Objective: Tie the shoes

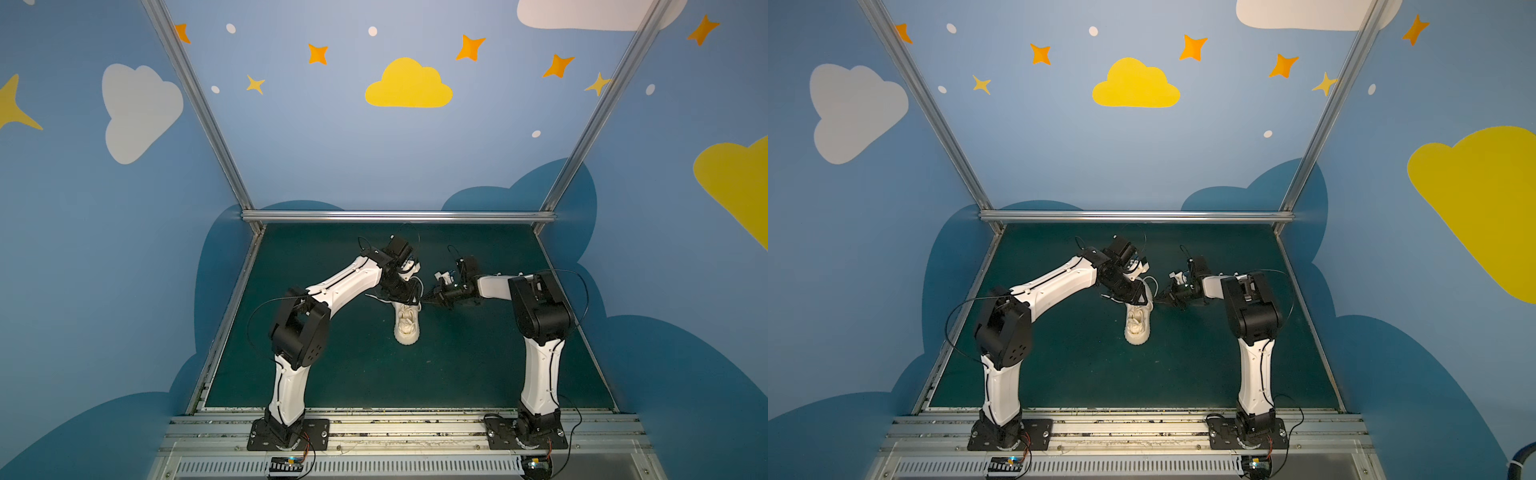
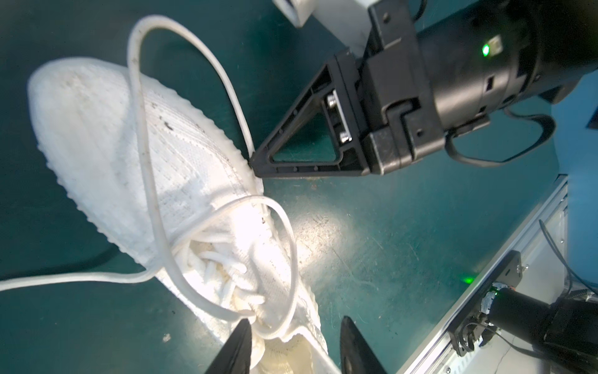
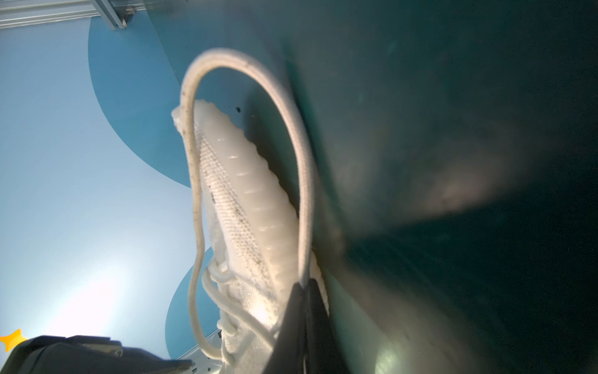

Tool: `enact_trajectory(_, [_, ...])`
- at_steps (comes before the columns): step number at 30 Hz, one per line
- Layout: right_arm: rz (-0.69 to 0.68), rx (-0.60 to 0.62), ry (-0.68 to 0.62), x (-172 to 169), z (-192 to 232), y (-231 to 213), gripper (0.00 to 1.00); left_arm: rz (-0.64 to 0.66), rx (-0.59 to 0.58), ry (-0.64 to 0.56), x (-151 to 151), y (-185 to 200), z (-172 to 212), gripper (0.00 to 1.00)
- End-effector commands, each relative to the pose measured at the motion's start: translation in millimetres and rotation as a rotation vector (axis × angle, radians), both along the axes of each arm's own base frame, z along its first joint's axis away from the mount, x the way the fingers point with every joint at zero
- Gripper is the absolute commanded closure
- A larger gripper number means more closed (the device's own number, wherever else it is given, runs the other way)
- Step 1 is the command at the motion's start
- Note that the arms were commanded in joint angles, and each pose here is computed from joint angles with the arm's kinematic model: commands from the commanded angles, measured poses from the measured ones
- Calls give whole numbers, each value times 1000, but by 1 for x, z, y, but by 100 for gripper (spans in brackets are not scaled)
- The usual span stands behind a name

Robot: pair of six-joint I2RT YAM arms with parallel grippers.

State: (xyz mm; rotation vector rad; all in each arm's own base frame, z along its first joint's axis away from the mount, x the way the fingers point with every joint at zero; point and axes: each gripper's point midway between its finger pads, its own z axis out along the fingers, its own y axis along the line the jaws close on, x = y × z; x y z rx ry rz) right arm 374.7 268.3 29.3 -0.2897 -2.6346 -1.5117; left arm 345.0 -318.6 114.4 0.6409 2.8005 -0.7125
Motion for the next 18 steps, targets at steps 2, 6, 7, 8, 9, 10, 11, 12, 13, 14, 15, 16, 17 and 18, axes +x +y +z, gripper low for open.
enact_trajectory(2, [53,71,15,-18,16,14,100,7,-26,-34,1,5,20,54])
enact_trajectory(6, [55,110,11,-19,24,17,100,8,-26,-30,1,6,19,54])
enact_trajectory(7, [54,116,12,-19,25,17,100,8,-27,-30,0,6,19,54])
enact_trajectory(8, [54,122,11,-19,26,18,100,6,-26,-29,0,6,18,54])
enact_trajectory(9, [54,123,16,-20,26,17,100,6,-27,-30,0,6,19,54])
enact_trajectory(10, [53,125,16,-21,27,18,100,7,-26,-30,0,6,19,54])
enact_trajectory(11, [48,128,11,-21,29,17,100,5,-26,-30,0,6,19,54])
enact_trajectory(12, [44,129,7,-21,30,16,100,6,-25,-32,0,6,19,55])
enact_trajectory(13, [39,126,6,-21,31,15,100,7,-25,-34,1,7,20,54])
enact_trajectory(14, [36,122,5,-22,32,14,100,6,-26,-37,0,6,21,54])
enact_trajectory(15, [31,120,2,-21,33,13,100,6,-26,-36,0,6,21,54])
enact_trajectory(16, [27,116,5,-21,33,12,100,6,-27,-36,0,7,21,54])
enact_trajectory(17, [22,114,2,-20,34,11,100,6,-27,-36,0,6,21,54])
enact_trajectory(18, [19,112,3,-20,34,11,100,4,-28,-34,0,6,21,55])
